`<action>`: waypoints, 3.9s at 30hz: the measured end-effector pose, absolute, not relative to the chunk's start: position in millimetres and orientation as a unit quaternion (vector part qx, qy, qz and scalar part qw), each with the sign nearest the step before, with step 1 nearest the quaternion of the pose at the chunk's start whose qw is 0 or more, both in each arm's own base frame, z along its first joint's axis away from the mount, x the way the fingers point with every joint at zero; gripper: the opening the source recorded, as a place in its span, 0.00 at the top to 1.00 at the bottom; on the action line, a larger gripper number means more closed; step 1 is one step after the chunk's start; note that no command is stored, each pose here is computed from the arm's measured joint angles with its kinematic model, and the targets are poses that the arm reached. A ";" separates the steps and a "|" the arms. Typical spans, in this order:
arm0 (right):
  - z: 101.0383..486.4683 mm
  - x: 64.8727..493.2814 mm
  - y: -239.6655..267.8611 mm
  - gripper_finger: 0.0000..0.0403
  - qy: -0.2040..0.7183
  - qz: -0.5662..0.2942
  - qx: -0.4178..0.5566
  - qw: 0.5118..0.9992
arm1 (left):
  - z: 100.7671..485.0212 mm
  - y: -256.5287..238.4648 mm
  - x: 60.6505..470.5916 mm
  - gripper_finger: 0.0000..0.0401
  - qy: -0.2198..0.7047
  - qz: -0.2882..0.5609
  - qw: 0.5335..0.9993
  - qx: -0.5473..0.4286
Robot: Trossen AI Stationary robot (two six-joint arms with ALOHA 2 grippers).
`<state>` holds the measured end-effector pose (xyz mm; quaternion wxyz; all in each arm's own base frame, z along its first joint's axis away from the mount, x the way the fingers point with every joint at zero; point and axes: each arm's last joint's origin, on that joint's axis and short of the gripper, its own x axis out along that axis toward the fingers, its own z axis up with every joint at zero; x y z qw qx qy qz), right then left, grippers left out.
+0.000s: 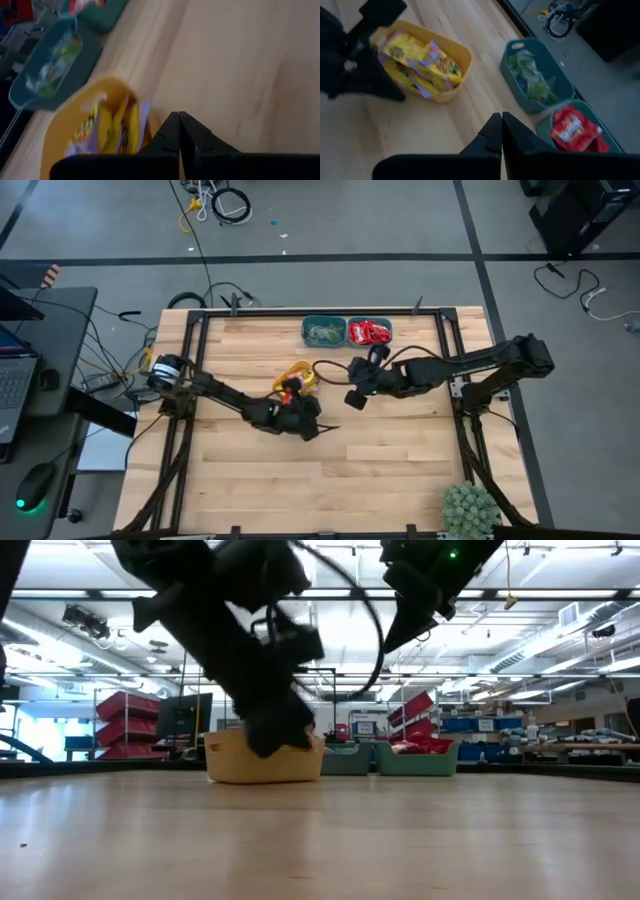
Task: Sort candy
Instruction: Move the yellow bin to the left of the blue bin
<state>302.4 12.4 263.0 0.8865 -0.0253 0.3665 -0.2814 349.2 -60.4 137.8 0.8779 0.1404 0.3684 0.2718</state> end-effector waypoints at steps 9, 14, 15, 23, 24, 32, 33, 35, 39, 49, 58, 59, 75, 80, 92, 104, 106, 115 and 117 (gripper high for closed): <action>259.3 296.8 12.1 1.00 0.386 -0.292 -0.019 0.875 | 118.1 -45.6 321.5 1.00 0.461 0.311 0.817 0.150; 254.1 295.0 11.9 1.00 0.392 -0.292 -0.022 0.872 | 117.1 -41.1 317.8 1.00 0.461 0.338 0.807 0.150; 253.3 295.0 11.9 1.00 0.391 -0.292 -0.021 0.873 | 117.5 -40.4 318.2 1.00 0.459 0.339 0.807 0.149; 249.6 292.2 11.7 1.00 0.403 -0.296 -0.018 0.866 | 136.2 -25.6 307.4 1.00 0.452 0.363 0.802 0.143; 249.5 292.1 12.0 1.00 0.403 -0.295 -0.019 0.866 | 138.1 -21.2 305.2 1.00 0.448 0.367 0.803 0.138; 249.2 291.3 15.0 1.00 0.407 -0.290 -0.023 0.866 | 139.4 18.5 282.5 1.00 0.434 0.369 0.817 0.089; 248.9 291.1 15.5 1.00 0.408 -0.289 -0.024 0.866 | 138.7 22.5 280.2 1.00 0.432 0.371 0.818 0.085; 248.9 291.0 16.4 1.00 0.409 -0.287 -0.025 0.866 | 136.6 29.7 275.4 1.00 0.438 0.377 0.811 0.088; 248.8 290.9 17.3 1.00 0.410 -0.284 -0.024 0.866 | 136.1 41.7 270.5 1.00 0.448 0.386 0.801 0.091; 248.1 289.7 17.8 1.00 0.416 -0.283 -0.026 0.864 | 141.9 65.0 270.3 1.00 0.444 0.394 0.799 0.098; 247.6 288.6 23.0 1.00 0.420 -0.274 -0.031 0.865 | 161.9 84.6 262.5 1.00 0.425 0.405 0.804 0.094; 247.6 288.5 23.5 1.00 0.420 -0.274 -0.031 0.865 | 166.6 85.1 260.9 1.00 0.418 0.406 0.807 0.091; 250.3 293.2 26.4 1.00 0.408 -0.245 -0.043 0.878 | 155.4 83.5 235.8 1.00 0.418 0.281 0.864 0.003; 250.5 294.0 26.3 1.00 0.407 -0.239 -0.042 0.881 | 152.9 104.3 226.1 1.00 0.416 0.305 0.857 -0.014; 250.7 294.4 23.7 1.00 0.407 -0.241 -0.042 0.880 | 159.0 129.1 221.3 1.00 0.372 0.315 0.873 -0.033; 250.6 294.4 23.7 1.00 0.407 -0.241 -0.043 0.880 | 156.7 111.9 225.1 1.00 0.400 0.223 0.888 -0.028; 250.6 294.4 23.7 1.00 0.408 -0.240 -0.045 0.880 | 153.7 111.3 225.3 1.00 0.409 0.222 0.885 -0.028; 250.6 294.3 23.7 1.00 0.408 -0.239 -0.046 0.880 | 135.8 131.0 223.1 1.00 0.431 0.291 0.853 -0.026; 250.6 294.3 24.1 1.00 0.409 -0.239 -0.046 0.880 | 131.8 135.2 224.3 1.00 0.428 0.297 0.853 -0.028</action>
